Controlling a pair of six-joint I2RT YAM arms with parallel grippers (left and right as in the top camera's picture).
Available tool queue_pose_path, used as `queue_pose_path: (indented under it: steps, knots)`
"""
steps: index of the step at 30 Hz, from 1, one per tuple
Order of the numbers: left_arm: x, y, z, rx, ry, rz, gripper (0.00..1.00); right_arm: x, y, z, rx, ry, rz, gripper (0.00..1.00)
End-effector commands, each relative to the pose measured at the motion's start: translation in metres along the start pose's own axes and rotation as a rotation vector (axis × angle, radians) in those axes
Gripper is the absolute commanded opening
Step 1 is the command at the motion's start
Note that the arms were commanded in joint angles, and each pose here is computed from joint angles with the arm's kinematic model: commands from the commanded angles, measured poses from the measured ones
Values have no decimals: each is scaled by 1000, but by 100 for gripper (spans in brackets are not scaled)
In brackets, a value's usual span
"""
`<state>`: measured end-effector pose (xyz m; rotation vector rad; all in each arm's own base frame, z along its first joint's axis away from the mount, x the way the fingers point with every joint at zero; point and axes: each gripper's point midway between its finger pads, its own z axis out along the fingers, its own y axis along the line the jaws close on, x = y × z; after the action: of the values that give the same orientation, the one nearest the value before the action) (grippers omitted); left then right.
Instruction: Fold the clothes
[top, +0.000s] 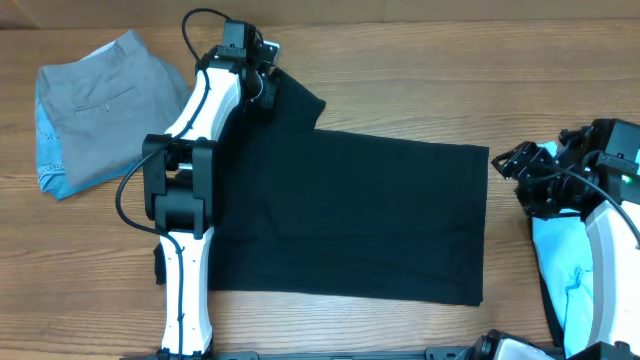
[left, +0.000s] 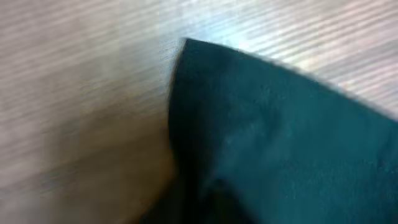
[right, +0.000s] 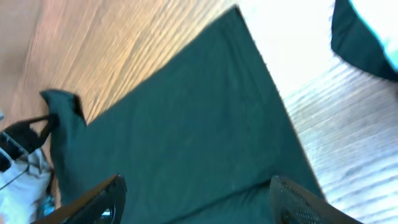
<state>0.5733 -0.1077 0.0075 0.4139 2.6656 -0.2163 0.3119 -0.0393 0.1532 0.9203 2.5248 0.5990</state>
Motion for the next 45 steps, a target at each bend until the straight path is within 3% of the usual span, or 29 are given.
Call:
queue_pose_path:
  steps: [1, 7, 11, 15, 21, 24, 31, 37, 40, 42, 43, 45]
  knots:
    - [8, -7, -2, 6, 54, 3, 4, -21, 4, -4, 13, -80, -35, 78]
    - [-18, -7, -51, -26, 44, 6, 4, -51, -10, 40, 44, -92, -26, 77]
    - [-27, -10, -77, -25, 44, 7, 4, -60, -24, 75, 58, -61, -13, 67]
    - [-32, -14, -100, -20, 49, 5, 4, -61, -33, 109, 43, -17, -6, 66]
    - [-25, -18, -115, -11, 85, -1, 4, -57, -27, 146, -20, 26, -33, 66]
    - [-13, -20, -118, -5, 136, -9, 4, -60, -34, 158, 47, -2, -56, 65]
    - [-11, -24, -142, -6, 137, -11, 4, -58, -47, 175, 99, 2, -62, 54]
    - [-13, -29, -177, -10, 113, -7, 4, -57, -46, 176, 91, 8, -61, 28]
    - [-8, -29, -181, -14, 132, -6, 4, -55, -38, 177, 45, 22, -63, 26]
    - [-6, -29, -181, -13, 141, -7, 4, -54, -39, 177, 47, 27, -61, 20]
    - [-5, -29, -181, -13, 142, -7, 4, -52, -40, 177, 50, 33, -58, 7]
    - [-5, -29, -181, -12, 144, -8, 4, -50, -40, 176, 51, 41, -55, 4]
